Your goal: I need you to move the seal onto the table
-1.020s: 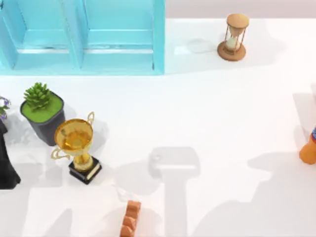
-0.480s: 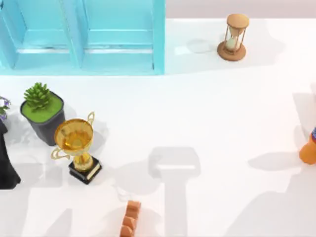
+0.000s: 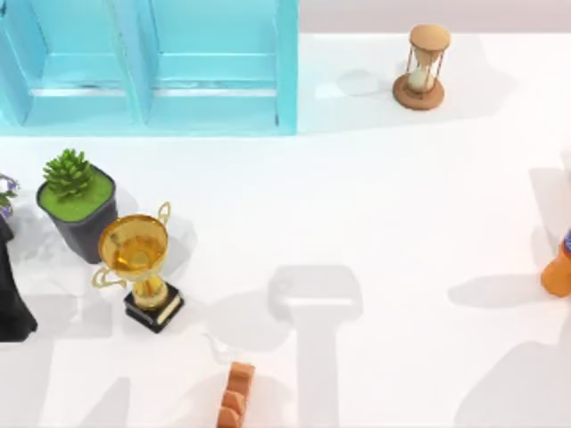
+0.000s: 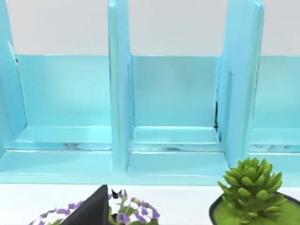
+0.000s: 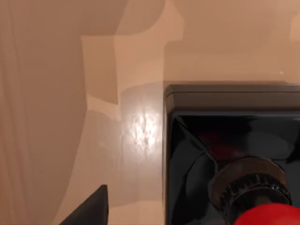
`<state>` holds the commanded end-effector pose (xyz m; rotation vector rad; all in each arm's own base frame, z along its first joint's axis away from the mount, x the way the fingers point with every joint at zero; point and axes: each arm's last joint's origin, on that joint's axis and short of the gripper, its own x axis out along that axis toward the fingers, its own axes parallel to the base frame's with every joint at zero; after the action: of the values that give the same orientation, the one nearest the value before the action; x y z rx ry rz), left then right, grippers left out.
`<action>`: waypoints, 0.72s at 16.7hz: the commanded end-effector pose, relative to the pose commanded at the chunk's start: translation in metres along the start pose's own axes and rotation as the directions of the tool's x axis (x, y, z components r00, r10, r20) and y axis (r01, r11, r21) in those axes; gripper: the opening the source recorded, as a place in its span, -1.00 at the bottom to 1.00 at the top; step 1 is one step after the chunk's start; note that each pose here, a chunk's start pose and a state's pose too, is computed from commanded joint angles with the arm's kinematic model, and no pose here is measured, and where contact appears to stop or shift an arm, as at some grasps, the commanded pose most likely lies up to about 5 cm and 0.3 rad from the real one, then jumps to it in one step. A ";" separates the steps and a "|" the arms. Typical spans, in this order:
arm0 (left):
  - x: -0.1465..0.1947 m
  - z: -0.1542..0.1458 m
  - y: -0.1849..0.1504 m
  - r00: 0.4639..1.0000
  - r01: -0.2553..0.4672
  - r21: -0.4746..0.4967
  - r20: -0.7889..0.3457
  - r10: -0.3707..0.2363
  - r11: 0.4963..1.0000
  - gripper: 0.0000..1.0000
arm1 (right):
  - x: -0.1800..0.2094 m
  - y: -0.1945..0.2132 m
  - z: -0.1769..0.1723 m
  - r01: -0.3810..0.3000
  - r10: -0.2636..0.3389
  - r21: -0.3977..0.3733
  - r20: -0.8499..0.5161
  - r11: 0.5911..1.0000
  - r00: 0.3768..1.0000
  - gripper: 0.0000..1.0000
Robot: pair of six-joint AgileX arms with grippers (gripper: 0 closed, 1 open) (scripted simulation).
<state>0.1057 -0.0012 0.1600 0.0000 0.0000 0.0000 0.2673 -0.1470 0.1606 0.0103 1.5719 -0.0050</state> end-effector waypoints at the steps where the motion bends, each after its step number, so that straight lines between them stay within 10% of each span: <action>1: 0.000 0.000 0.000 1.000 0.000 0.000 0.000 0.000 1.000 1.00 | 0.000 0.000 0.000 0.000 0.000 0.000 0.000 1.000 1.000 1.00; 12: 0.000 0.000 0.000 1.000 0.000 0.000 0.000 0.000 1.000 1.00 | 0.000 0.000 0.000 0.000 0.000 0.000 0.000 1.000 1.000 -0.66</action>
<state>0.1057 -0.0012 0.1600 0.0000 0.0000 0.0000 0.2673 -0.1470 0.1606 0.0103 1.5719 -0.0050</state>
